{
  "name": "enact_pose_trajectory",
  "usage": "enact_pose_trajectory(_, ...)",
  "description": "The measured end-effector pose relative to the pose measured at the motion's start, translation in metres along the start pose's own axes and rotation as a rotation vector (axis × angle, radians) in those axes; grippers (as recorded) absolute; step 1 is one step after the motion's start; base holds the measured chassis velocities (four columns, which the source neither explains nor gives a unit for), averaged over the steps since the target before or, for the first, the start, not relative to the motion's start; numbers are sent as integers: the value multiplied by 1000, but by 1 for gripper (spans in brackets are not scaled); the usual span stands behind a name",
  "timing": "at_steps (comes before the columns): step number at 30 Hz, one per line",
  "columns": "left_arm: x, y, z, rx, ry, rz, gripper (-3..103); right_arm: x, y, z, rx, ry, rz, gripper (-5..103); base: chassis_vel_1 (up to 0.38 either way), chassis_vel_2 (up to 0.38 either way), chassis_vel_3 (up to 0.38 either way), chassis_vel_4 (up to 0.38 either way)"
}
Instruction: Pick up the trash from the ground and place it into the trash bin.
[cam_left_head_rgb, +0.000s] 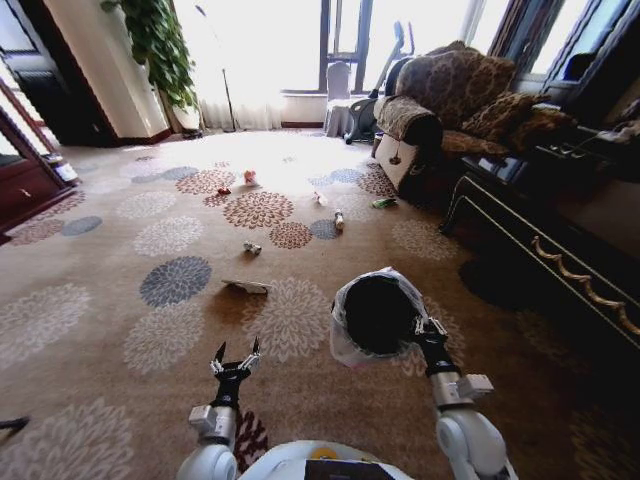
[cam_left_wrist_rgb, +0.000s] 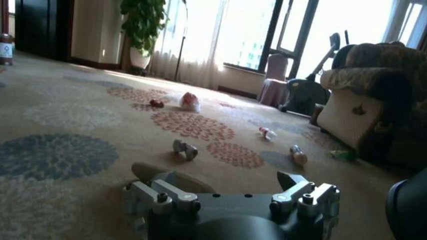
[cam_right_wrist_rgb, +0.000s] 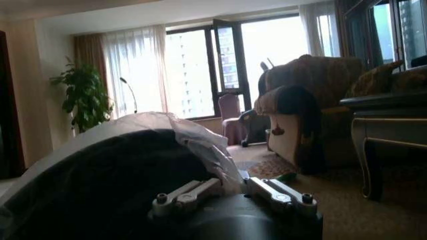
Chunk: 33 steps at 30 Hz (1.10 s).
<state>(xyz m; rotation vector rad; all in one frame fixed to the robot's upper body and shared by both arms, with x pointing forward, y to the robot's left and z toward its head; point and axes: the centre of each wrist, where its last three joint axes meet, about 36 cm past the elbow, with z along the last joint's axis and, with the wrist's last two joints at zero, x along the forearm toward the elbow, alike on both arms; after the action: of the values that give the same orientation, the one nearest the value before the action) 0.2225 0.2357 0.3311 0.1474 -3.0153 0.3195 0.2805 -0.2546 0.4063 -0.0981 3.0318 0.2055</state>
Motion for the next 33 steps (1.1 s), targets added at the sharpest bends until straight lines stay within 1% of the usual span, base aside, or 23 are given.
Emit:
enact_pose_trajectory(7,-4,-1,2,21,20,-12,99,1,4,3,-14,7,-1,0,-229,238,236,-234)
enact_pose_trajectory(15,-8,6,1,44,42,-28,99,0,8,7,-24,-3,0,0,-231,256,238,-235)
enact_pose_trajectory(18,-12,8,-1,83,62,-37,99,0,11,8,-25,-3,-1,0,-11,22,24,-35)
enact_pose_trajectory(20,-12,8,-2,92,66,-38,99,1,11,8,-26,-2,-1,0,16,-7,-33,10)
enact_pose_trajectory(22,-14,8,-3,136,84,-50,99,2,12,9,-26,3,-1,0,97,-33,-106,6)
enact_pose_trajectory(23,-15,8,-3,150,89,-54,99,3,12,10,-25,4,-1,0,109,-30,-121,-13)
enact_pose_trajectory(24,-15,8,-3,150,89,-54,99,3,12,10,-25,4,-1,0,109,-30,-121,-13)
enact_pose_trajectory(29,-21,9,-4,219,119,-81,99,4,9,11,-16,9,2,0,92,84,-102,-86)
enact_pose_trajectory(33,-24,10,-4,233,127,-84,99,4,9,12,-15,11,2,0,136,155,-129,-167)
